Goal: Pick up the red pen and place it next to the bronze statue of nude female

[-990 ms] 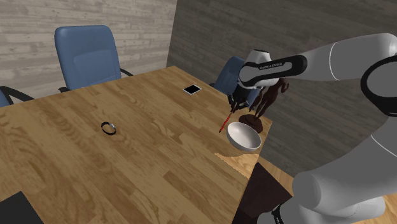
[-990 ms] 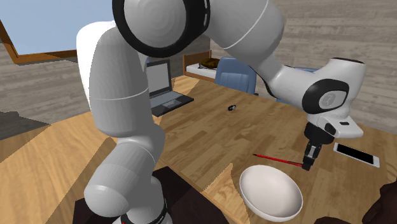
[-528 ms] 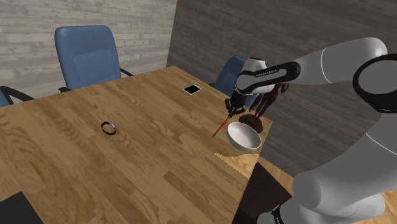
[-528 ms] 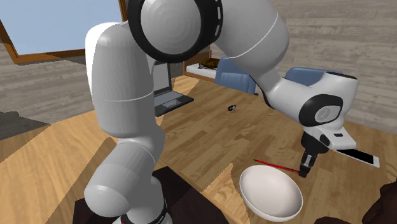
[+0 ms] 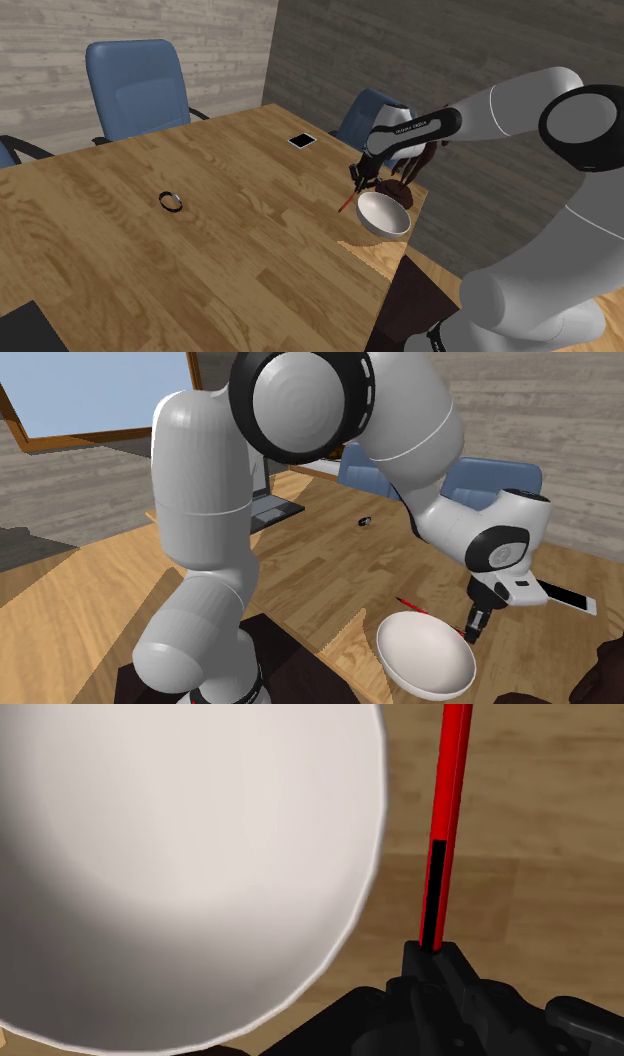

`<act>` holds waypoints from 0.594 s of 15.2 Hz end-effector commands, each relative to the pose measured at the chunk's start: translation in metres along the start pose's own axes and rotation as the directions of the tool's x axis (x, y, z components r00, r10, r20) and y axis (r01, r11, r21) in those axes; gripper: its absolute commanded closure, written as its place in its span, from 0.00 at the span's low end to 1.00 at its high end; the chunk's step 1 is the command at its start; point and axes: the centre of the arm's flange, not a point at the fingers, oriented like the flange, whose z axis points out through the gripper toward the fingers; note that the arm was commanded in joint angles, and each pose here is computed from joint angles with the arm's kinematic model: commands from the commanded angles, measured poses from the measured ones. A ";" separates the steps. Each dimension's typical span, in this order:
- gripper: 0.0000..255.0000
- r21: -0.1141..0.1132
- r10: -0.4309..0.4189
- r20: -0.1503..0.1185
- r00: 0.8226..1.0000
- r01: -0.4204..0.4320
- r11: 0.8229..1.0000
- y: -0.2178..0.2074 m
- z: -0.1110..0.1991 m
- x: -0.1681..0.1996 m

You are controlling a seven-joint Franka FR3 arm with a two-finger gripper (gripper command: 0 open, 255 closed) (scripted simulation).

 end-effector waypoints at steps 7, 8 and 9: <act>1.00 0.000 0.000 0.000 1.000 0.000 1.000 -0.001 0.015 0.000; 1.00 0.000 0.000 0.000 1.000 0.000 1.000 -0.001 0.015 0.000; 1.00 0.000 0.000 0.000 1.000 0.000 1.000 -0.001 0.015 0.000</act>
